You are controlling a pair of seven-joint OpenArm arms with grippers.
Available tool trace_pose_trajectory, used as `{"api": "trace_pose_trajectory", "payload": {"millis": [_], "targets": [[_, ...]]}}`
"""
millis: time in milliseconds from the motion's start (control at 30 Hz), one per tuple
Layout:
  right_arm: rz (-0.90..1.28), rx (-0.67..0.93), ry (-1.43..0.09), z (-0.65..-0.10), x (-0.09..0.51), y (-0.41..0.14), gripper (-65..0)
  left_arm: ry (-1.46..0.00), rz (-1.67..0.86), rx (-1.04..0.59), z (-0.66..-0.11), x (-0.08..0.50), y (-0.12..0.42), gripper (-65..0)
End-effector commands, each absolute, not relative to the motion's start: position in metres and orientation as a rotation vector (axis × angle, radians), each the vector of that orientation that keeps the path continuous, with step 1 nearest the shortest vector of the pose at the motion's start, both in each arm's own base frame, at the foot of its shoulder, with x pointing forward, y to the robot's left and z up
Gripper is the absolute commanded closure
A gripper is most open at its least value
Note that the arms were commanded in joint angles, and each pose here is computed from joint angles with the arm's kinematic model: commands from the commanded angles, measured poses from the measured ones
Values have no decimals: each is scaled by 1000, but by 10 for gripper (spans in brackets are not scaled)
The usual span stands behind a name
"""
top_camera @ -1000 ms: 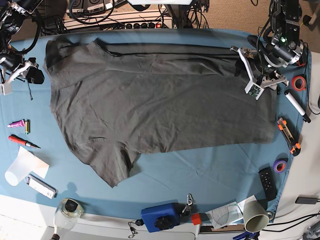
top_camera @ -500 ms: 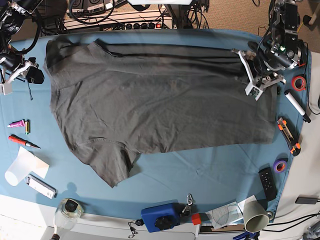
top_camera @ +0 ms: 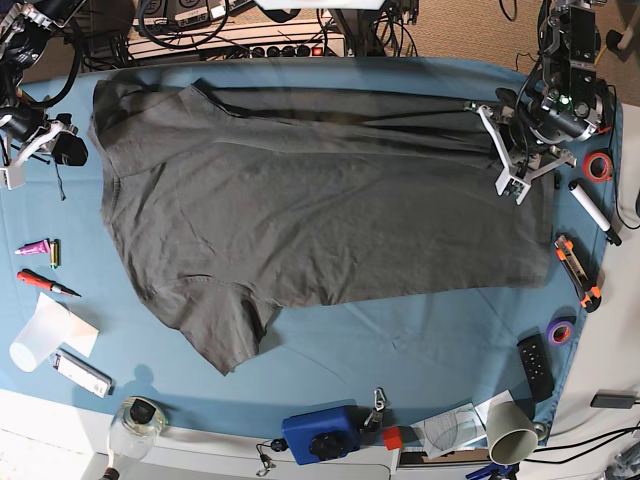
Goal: Fold the T-shirt properly
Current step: 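Release the shirt edge with the left gripper and lift it away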
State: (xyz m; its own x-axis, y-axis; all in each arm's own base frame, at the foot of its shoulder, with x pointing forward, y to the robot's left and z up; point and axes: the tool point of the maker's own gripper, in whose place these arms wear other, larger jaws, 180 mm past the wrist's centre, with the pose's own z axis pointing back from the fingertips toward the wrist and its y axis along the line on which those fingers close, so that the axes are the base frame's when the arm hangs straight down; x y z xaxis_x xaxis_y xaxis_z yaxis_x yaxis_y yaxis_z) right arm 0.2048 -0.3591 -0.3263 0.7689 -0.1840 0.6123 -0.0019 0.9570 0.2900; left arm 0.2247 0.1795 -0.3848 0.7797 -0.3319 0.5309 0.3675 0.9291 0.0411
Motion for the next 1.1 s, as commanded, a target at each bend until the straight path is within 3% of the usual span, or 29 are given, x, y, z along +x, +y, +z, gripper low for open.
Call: {"api": "trace_pose_trajectory", "payload": {"millis": [0,533,1033,1067], "targets": [[-74,261,-738,-310,213,-366,-161,-610,-383,-44,-373,234,184,0],[-74,262,-738,-310,213,-366,-162,-765,-396,-36,-340,273,178,0],[-75,261,-744,-309,214,-366,-161,-746,-384,-2,-354,274,190,0],[-75,261,-744,-309,214,-366,-161,-745,-386,6,-354,274,191,-50]]}}
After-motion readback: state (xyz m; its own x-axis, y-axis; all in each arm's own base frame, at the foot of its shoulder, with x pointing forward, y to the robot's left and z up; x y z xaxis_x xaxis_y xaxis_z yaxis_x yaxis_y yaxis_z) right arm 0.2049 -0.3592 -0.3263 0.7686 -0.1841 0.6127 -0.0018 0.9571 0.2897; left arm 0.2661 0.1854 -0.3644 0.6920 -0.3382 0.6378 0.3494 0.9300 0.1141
